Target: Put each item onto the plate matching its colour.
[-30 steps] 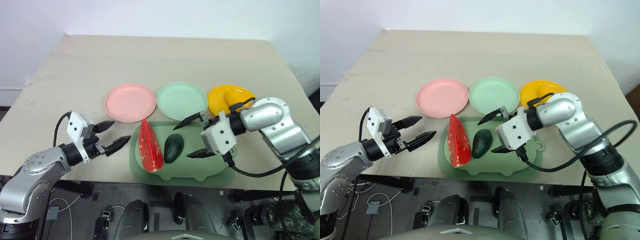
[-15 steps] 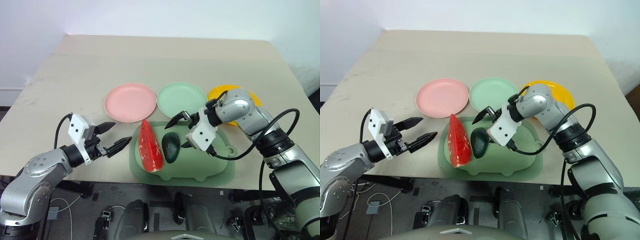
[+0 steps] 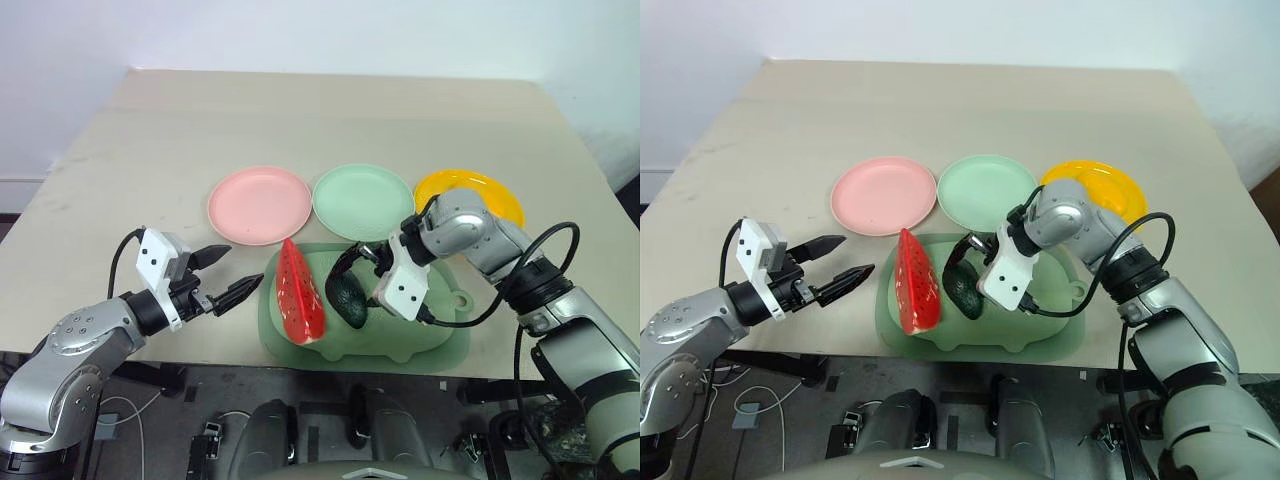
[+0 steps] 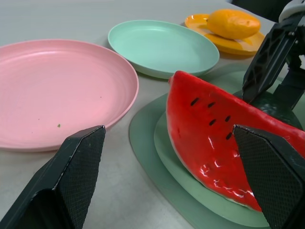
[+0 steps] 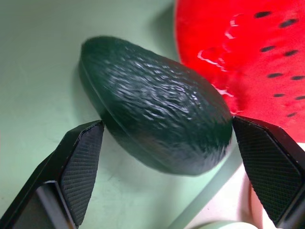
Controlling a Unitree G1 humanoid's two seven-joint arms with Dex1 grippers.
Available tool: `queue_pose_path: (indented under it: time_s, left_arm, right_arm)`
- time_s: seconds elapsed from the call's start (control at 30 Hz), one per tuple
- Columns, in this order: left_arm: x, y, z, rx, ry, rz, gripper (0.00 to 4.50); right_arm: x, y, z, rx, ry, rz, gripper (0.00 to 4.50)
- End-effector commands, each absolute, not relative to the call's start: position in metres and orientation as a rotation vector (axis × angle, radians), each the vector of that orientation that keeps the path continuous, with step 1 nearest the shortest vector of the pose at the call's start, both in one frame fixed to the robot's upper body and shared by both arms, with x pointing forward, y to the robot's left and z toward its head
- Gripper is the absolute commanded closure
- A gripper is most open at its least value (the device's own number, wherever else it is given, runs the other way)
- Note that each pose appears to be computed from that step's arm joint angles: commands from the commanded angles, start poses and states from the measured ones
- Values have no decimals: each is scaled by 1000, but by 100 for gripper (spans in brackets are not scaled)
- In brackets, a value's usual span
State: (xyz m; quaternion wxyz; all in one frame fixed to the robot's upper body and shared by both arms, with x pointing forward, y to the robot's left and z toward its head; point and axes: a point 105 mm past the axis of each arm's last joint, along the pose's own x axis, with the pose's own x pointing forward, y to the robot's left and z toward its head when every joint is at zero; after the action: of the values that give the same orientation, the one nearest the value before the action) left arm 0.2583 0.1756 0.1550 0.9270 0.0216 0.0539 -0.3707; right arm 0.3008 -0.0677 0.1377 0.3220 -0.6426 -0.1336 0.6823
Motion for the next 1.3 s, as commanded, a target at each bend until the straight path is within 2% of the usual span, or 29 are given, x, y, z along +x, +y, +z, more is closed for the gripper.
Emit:
queue_pose_path:
  time_s: [0.03, 0.37, 0.47, 0.53, 0.9, 1.03, 1.3]
  left_arm:
    - [256, 175, 166, 74, 63, -765, 0]
    - [256, 176, 166, 77, 63, -762, 0]
    - [256, 176, 166, 77, 64, -762, 0]
    - [256, 176, 166, 75, 65, -764, 0]
    - [256, 175, 166, 76, 66, -763, 0]
    - [255, 175, 165, 75, 68, -764, 0]
    - [255, 175, 165, 73, 73, -770, 0]
  right_arm:
    - [303, -61, 144, -1744, -422, 1768, 1]
    - [304, -63, 141, -1749, -424, 1764, 1]
    - [303, -66, 140, -1747, -419, 1768, 62]
    - [302, -66, 140, -1744, -428, 1767, 126]
    - [298, -70, 143, -1723, -430, 1742, 126]
    - [306, -78, 143, -1723, -393, 1697, 126]
    - [333, -92, 164, -1759, -359, 1541, 126]
